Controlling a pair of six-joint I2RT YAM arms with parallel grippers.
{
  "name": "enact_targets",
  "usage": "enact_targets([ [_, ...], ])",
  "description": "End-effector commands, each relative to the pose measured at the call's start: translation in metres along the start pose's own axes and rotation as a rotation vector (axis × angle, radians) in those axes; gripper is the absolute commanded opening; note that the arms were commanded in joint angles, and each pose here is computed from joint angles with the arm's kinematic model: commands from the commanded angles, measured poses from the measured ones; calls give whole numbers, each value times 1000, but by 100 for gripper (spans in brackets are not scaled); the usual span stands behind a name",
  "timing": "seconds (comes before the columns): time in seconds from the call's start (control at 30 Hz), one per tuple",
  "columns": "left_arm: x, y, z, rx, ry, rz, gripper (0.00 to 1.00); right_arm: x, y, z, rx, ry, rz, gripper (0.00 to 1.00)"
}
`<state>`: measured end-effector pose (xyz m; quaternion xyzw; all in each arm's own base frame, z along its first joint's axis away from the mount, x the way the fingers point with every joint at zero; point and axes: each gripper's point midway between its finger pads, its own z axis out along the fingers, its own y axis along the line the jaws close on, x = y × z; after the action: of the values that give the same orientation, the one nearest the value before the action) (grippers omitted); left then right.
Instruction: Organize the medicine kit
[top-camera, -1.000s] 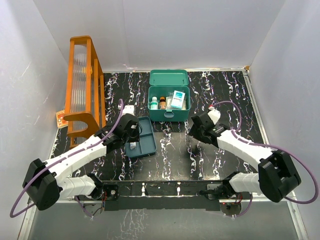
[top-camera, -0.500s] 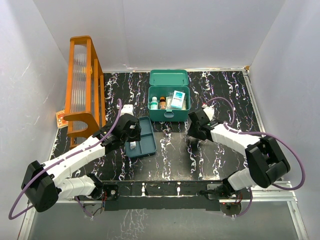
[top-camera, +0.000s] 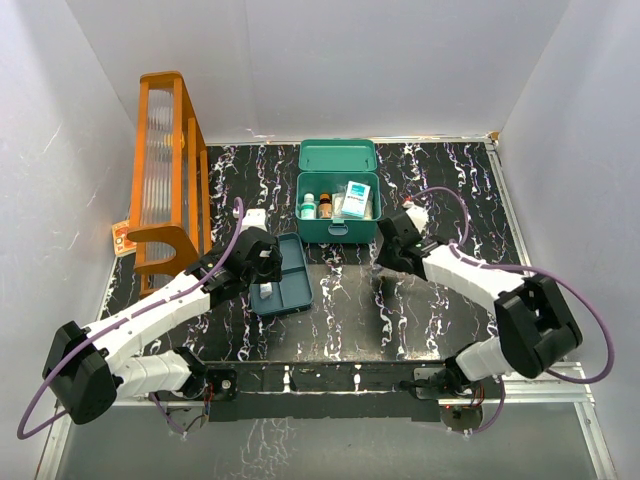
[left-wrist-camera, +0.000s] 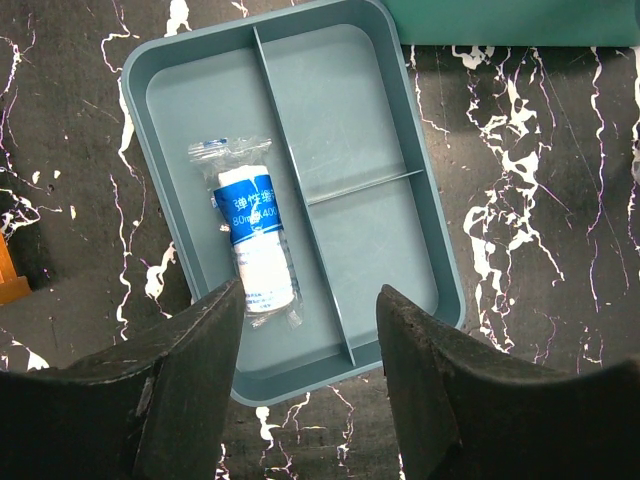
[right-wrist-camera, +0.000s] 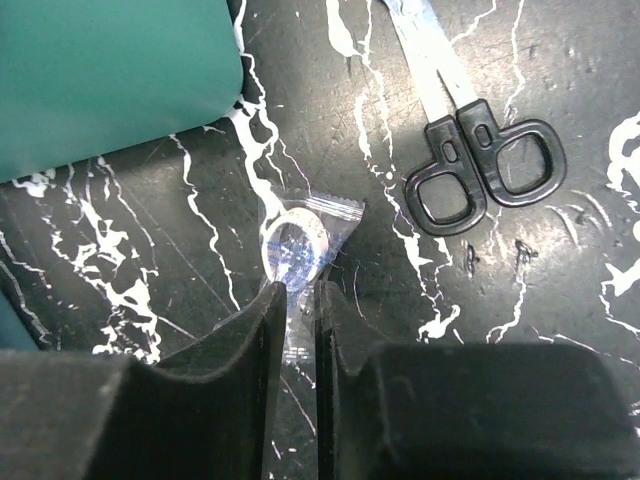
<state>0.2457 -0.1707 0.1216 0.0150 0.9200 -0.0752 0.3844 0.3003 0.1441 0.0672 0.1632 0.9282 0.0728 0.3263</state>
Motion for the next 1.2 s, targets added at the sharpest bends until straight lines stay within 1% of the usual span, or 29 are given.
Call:
enact_targets([
  [0.0, -5, 2, -5, -9, -20, -4, 55, -15, 21, 9, -50, -27, -3, 13],
  [0.03, -5, 2, -5, -11, -21, -3, 55, -15, 23, 11, -56, -22, -11, 10],
  [0.1, -5, 3, -5, -12, -21, -3, 55, -13, 24, 13, -61, -13, -27, 8],
  [0.3, -4, 3, -5, -11, -20, -9, 55, -14, 22, 14, -54, -17, -45, 7],
  [0.47, -4, 4, -5, -15, -23, -8, 55, -26, 28, 2, -73, -45, -40, 10],
  [0.6, -4, 4, -6, -12, -27, -9, 56, -28, 31, -1, -103, -59, -93, 16],
  [0.83, -1, 5, -5, -15, -17, -7, 56, -14, 35, 13, -146, -15, -194, 15],
  [1.07, 1, 7, -5, -21, -14, -8, 56, 8, 18, 33, -73, 49, -206, 15],
  [1.17, 2, 8, -5, -23, -14, -9, 56, 11, 10, 36, -27, 59, -195, 18],
])
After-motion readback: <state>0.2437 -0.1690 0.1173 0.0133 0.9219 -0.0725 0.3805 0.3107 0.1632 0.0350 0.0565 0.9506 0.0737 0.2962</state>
